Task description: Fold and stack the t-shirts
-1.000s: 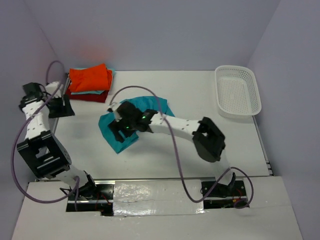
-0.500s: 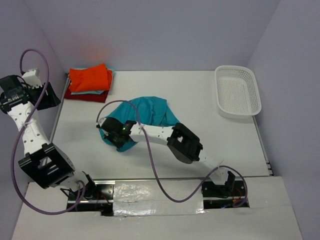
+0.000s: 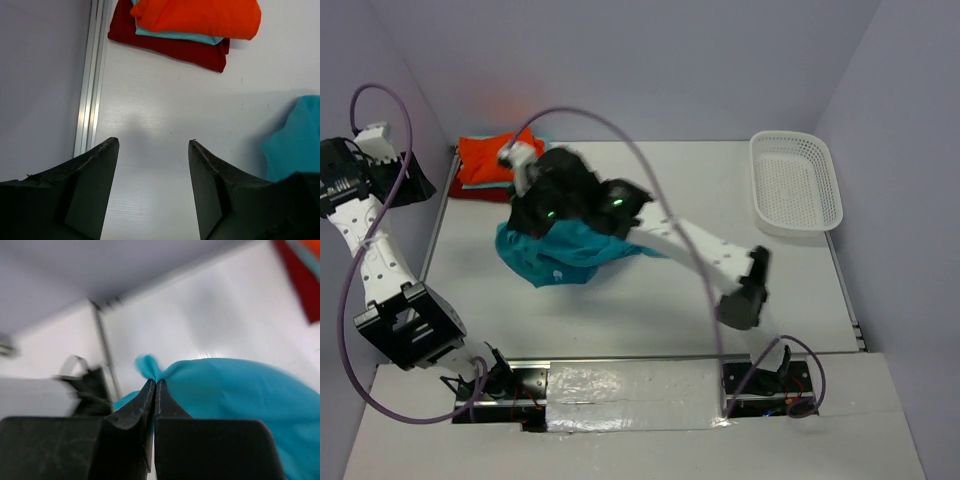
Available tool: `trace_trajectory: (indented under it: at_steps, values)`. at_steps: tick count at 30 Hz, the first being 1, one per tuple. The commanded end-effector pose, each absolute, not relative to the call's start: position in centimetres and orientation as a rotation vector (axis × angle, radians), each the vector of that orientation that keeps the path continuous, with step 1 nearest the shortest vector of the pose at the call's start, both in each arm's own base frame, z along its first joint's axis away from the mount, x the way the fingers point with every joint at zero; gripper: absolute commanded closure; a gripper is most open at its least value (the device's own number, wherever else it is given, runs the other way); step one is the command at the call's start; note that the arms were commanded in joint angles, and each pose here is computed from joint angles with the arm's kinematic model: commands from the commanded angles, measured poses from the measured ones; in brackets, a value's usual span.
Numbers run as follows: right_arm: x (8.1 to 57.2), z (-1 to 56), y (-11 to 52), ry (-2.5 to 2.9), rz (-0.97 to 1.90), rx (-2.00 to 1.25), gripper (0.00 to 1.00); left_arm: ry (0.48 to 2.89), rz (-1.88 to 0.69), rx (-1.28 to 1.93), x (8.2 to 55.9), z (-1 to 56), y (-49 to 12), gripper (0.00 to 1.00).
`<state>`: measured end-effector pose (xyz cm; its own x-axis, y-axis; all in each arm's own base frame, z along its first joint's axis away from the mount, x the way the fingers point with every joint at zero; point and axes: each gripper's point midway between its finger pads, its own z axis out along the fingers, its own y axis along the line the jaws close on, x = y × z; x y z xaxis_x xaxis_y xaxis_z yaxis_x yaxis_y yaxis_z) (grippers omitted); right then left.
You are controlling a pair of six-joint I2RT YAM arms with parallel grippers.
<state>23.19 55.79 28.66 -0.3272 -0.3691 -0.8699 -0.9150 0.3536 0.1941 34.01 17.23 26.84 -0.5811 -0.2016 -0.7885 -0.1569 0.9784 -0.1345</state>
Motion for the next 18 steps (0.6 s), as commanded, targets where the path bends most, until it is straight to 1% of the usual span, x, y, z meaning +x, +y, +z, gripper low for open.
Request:
trace_trajectory:
  at_steps: [1, 2, 3, 5, 6, 7, 8, 9, 10, 11, 12, 13, 14, 15, 16, 17, 18]
  values:
    - [25.1, 46.1, 47.0, 1.603, 1.205, -0.762, 1.0, 2.071, -0.082, -0.158, 37.0, 31.9, 16.8, 0.3]
    - [27.0, 46.4, 45.3, 1.615, 1.19, -0.662, 1.0, 2.066, -0.084, -0.14, 37.6, 32.5, 16.6, 0.3]
    - [30.4, 45.1, 42.0, 1.682, 1.124, -0.549, 1.0, 2.053, -0.083, -0.118, 38.5, 33.4, 16.6, 0.3]
    - [33.0, 43.0, 39.1, 1.783, 1.075, -0.42, 1.0, 2.038, -0.105, -0.067, 40.1, 34.2, 15.4, 0.3]
    - [34.0, 40.9, 37.7, 1.846, 1.045, -0.375, 1.0, 2.022, -0.106, -0.04, 41.3, 34.9, 15.2, 0.3]
    - [35.9, 39.8, 35.4, 1.893, 1.02, -0.283, 1.0, 2.019, -0.129, 0.002, 42.2, 35.2, 13.7, 0.3]
    - [36.2, 37.4, 34.2, 1.964, 0.999, -0.247, 1.0, 2.018, -0.13, 0.028, 43.0, 35.5, 13.1, 0.3]
    - [36.7, 36.3, 33.1, 1.999, 0.988, -0.209, 1.0, 2.022, -0.14, 0.059, 44.2, 35.9, 12.4, 0.3]
    - [37.2, 35.0, 32.1, 2.036, 0.969, -0.175, 1.0, 2.025, -0.169, 0.133, 45.2, 36.1, 9.8, 0.3]
    - [38.3, 32.6, 29.8, 2.093, 0.915, -0.111, 1.0, 2.048, -0.187, 0.195, 46.4, 35.0, 8.5, 0.31]
    - [39.1, 31.1, 28.2, 2.121, 0.853, -0.058, 1.0, 2.038, -0.192, 0.257, 46.9, 35.7, 6.7, 0.32]
    - [39.6, 29.8, 27.0, 2.147, 0.818, -0.022, 1.0, 2.061, -0.25, 0.37, 47.0, 34.8, 2.3, 0.32]
    - [40.4, 26.5, 24.1, 2.217, 0.769, 0.08, 1.0, 2.066, -0.249, 0.471, 47.2, 33.9, 0.5, 0.32]
    - [40.4, 24.8, 23.2, 2.258, 0.805, 0.113, 1.0, 2.108, -0.253, 0.538, 46.8, 32.0, -1.4, 0.32]
    - [40.7, 23.2, 21.8, 2.285, 0.809, 0.167, 1.0, 2.13, -0.29, 0.671, 45.9, 30.4, -5.4, 0.33]
    - [40.8, 19.8, 18.9, 2.334, 0.772, 0.256, 1.0, 2.119, -0.269, 0.815, 44.7, 29.4, -7.2, 0.33]
    - [40.6, 18.0, 17.5, 2.361, 0.735, 0.284, 1.0, 2.186, -0.295, 0.906, 42.9, 26.2, -8.5, 0.33]
